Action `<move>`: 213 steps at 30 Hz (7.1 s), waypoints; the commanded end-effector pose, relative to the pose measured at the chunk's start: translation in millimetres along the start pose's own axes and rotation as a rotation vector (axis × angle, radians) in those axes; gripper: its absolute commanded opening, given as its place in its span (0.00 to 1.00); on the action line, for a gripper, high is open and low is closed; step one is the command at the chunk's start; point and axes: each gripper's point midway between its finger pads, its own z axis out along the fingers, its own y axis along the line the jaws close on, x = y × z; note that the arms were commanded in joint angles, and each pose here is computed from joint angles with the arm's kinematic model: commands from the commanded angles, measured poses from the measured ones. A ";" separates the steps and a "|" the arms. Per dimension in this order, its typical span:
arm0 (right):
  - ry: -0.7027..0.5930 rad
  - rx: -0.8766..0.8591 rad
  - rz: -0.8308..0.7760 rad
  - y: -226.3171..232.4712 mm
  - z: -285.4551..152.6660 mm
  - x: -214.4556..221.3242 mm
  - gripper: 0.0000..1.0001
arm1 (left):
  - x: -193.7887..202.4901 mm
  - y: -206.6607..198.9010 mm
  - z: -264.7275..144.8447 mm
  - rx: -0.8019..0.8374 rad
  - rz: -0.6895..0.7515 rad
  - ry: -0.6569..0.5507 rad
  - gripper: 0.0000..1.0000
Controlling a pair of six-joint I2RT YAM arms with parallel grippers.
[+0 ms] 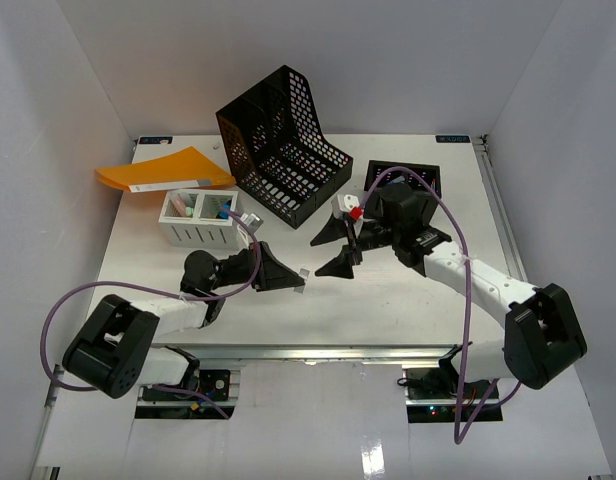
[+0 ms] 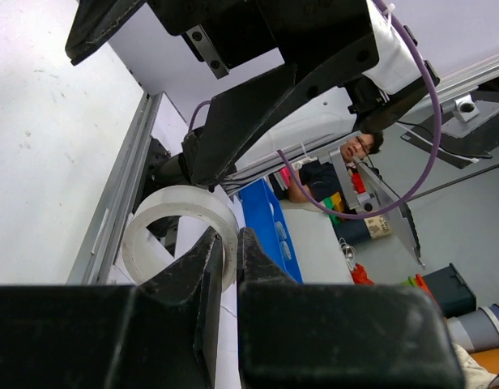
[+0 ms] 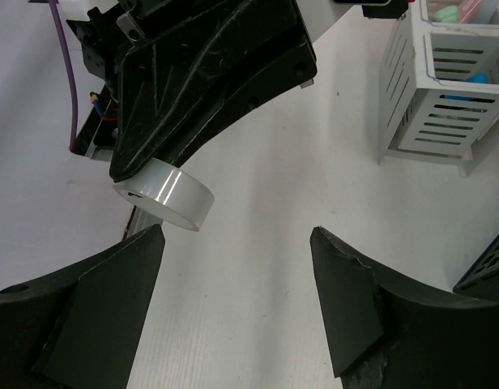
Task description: Organize the desk
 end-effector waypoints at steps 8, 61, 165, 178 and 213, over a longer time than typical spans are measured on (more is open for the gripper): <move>-0.051 -0.040 -0.079 0.7 12.1 -28.9 0.73 | -17.0 -55.3 5.6 0.198 0.253 -0.026 0.03; 0.029 0.312 -0.091 -62.7 -64.4 -23.9 0.10 | -79.9 3.5 -9.0 -0.488 0.383 -0.136 0.84; 0.117 0.231 -0.106 6.2 -111.2 36.4 0.93 | -250.0 57.7 -306.7 -1.539 -0.229 -1.189 0.98; 0.126 0.231 -0.099 5.3 -111.1 42.2 0.93 | -289.6 94.4 -363.3 -1.654 -0.307 -1.190 0.97; 0.124 0.212 -0.089 8.6 -109.7 44.6 0.93 | -376.2 50.3 -372.7 -1.503 -0.030 -1.284 0.00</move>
